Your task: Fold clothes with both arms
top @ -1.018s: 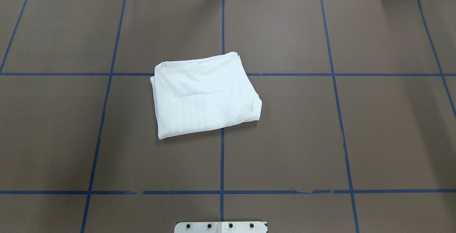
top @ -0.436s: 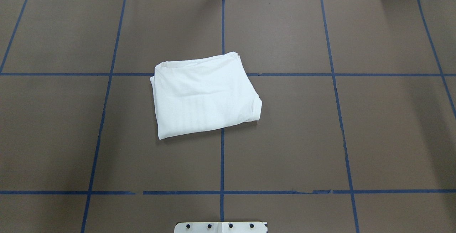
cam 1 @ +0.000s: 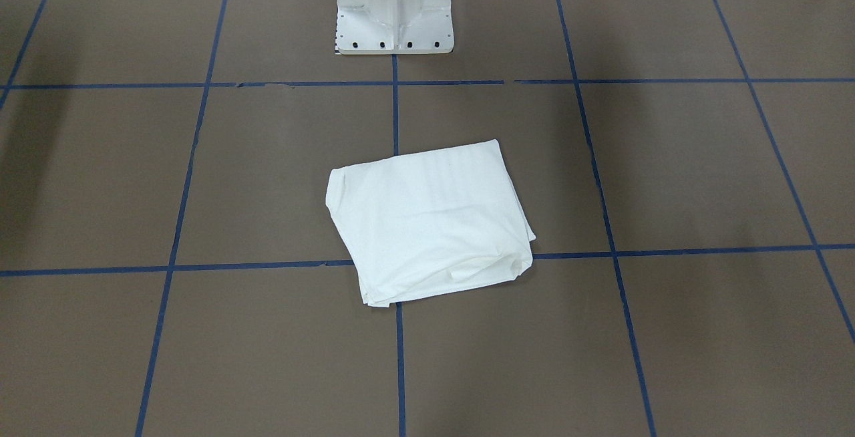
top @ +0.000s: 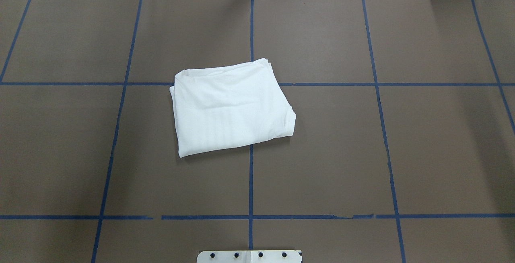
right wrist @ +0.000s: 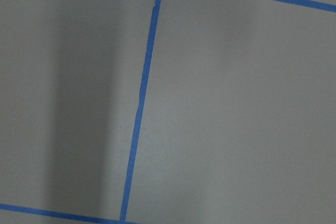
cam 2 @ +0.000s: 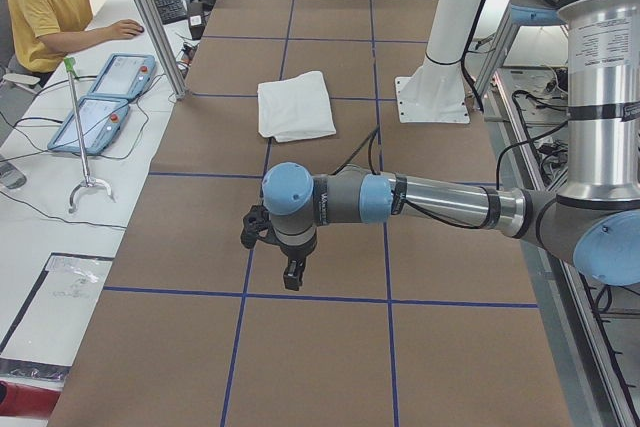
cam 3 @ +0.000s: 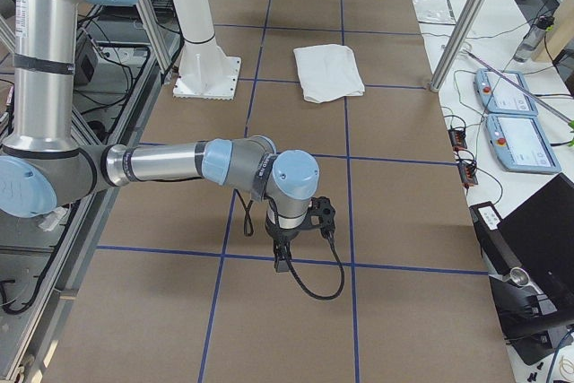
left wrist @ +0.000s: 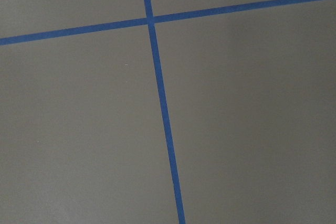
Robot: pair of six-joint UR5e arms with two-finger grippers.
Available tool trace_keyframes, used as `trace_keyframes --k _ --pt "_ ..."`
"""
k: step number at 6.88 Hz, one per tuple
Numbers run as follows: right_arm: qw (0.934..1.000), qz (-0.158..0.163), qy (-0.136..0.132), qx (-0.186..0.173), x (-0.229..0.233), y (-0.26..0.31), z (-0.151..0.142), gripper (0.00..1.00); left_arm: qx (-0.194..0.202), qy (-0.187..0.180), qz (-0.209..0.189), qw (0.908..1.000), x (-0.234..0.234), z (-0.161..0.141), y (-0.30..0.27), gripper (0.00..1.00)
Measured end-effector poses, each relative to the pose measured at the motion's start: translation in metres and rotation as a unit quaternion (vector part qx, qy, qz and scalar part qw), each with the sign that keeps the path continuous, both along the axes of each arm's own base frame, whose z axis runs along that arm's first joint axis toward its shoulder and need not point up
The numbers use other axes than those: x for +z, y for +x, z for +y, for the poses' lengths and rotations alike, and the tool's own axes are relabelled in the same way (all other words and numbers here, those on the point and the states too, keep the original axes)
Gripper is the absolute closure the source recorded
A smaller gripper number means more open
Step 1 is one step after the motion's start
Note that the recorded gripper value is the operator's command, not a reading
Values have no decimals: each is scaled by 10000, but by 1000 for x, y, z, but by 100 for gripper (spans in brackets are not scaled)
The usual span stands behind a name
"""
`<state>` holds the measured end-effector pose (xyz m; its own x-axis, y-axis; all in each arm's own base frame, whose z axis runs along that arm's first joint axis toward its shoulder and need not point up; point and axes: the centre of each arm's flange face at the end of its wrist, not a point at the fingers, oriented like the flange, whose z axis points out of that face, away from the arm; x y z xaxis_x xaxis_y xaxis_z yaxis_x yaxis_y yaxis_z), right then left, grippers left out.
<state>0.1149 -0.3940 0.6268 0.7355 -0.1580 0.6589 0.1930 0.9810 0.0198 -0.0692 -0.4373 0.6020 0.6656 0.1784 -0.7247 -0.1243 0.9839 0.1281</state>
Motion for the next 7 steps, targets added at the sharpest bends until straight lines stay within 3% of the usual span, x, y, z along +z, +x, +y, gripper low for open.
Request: trace_keyframes --k 5,7 --pt "9994 123 246 213 1 -16 -16 0 -16 57 -3 10000 -4 2 -1 0" --pt "9994 137 291 101 12 -34 -21 0 -28 80 -4 10000 -6 2 -2 0"
